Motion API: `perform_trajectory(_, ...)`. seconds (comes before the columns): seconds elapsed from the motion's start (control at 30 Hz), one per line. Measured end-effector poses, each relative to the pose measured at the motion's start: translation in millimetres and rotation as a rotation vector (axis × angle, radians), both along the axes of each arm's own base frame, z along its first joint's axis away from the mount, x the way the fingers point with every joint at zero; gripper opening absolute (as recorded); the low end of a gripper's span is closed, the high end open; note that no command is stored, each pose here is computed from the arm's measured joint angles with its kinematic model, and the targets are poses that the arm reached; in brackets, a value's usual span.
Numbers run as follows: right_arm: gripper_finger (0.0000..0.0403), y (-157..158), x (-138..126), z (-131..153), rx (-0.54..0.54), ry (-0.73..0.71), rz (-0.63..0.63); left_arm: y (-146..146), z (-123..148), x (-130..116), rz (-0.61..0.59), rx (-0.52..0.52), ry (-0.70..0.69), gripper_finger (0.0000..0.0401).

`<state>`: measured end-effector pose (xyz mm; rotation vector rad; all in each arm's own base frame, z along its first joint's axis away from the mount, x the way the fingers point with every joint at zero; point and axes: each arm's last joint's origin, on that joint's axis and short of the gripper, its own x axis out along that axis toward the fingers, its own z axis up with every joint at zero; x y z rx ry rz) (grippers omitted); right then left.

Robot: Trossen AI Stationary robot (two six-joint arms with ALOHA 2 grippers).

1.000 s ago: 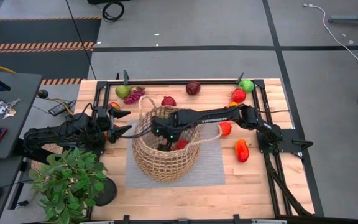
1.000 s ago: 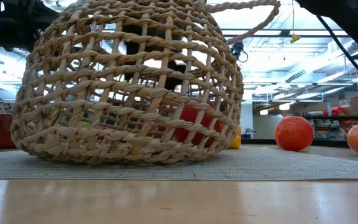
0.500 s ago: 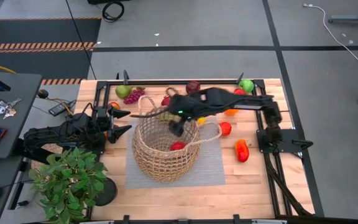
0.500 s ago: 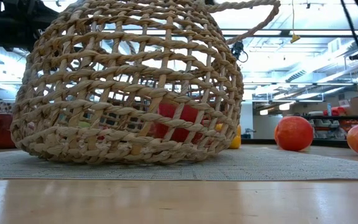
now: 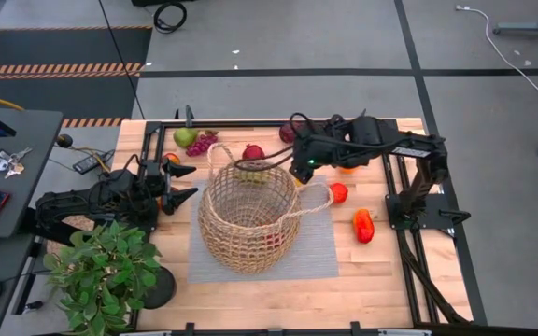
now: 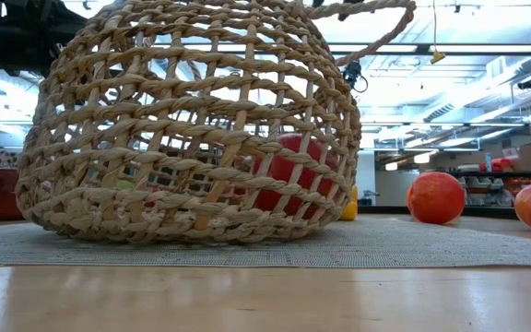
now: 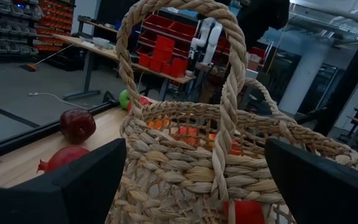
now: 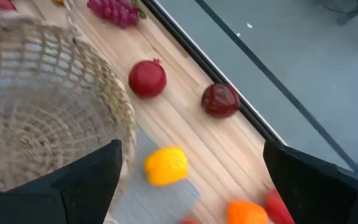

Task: Build produce basket
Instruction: Put the orange into the brown woven basket

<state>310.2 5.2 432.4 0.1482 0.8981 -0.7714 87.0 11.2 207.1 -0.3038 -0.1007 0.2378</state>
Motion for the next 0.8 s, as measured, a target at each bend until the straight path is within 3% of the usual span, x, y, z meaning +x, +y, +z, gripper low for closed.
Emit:
perform_trajectory(0.27,0.0393,-6.3,-28.3,-29.6,-0.009,0.075,-0.058,0.0,0.0,0.0,0.0,0.0,0.0,0.0389)
perform_trajectory(0.8,0.0393,-40.5,-119.8,-98.0,-0.043,-0.172,-0.168,0.0,0.0,0.0,-0.001,0.0,0.0,0.0389)
